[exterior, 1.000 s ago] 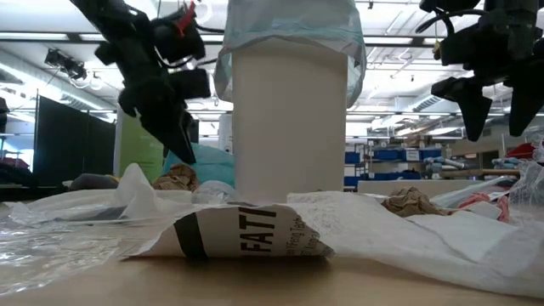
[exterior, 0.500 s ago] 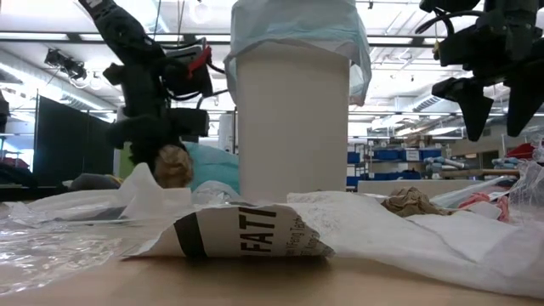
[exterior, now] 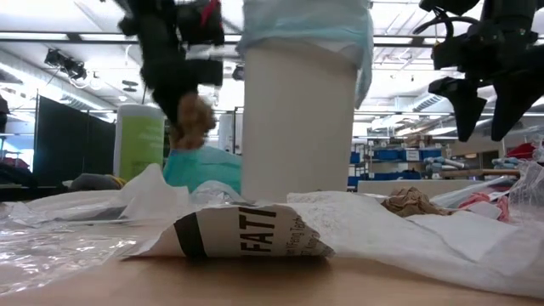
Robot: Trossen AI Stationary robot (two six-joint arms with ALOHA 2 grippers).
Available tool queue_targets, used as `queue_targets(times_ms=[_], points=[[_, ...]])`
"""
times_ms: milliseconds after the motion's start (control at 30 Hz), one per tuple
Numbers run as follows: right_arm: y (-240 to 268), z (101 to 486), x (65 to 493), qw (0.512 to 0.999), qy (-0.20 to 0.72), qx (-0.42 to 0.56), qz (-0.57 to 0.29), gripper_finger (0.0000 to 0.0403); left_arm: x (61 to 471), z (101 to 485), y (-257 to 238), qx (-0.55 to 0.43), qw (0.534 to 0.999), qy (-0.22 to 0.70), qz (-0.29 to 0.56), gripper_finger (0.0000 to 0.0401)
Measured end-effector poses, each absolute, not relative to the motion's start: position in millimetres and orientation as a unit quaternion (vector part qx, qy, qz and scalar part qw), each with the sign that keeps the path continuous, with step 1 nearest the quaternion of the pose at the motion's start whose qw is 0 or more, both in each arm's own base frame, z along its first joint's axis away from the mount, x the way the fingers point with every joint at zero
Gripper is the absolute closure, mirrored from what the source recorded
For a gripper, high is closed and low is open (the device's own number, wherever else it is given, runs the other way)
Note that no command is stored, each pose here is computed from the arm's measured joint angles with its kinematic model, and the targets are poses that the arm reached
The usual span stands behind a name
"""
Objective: Place trash/remove bag and relplace
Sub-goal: Put the brown paper into the white trash bin
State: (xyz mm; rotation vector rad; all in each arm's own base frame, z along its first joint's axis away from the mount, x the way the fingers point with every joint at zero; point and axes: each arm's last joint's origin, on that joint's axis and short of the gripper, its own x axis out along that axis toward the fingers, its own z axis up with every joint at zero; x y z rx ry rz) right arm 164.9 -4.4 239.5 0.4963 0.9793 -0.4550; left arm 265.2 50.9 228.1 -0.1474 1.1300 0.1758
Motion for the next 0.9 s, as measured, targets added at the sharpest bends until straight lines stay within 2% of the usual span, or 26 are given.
queue_targets(times_ms=[167,333,533,767,900], points=[[-5.2,240.2,165.7,0.832,0.452,0.230,-0.226,0.0176,268.3,284.9,54.0,-0.045,0.848,0.514,0.119,0.0398],[-5.7,242.1,168.8,0.841,0.434,0.230,-0.229,0.0176,263.9,325.2,57.1,-0.004,0.842,0.512,0.172,0.0398],[-6.0,243.1,170.4,0.845,0.424,0.230,-0.230,0.0176,255.7,382.0,58.0,0.017,0.856,0.469,0.215,0.0397],[-5.9,243.4,170.6,0.846,0.422,0.230,-0.230,0.0176,246.5,444.2,58.6,0.037,0.895,0.362,0.258,0.0397],[-6.3,244.1,171.7,0.849,0.414,0.229,-0.234,0.0176,252.0,470.4,58.9,0.038,0.930,0.262,0.253,0.0397]])
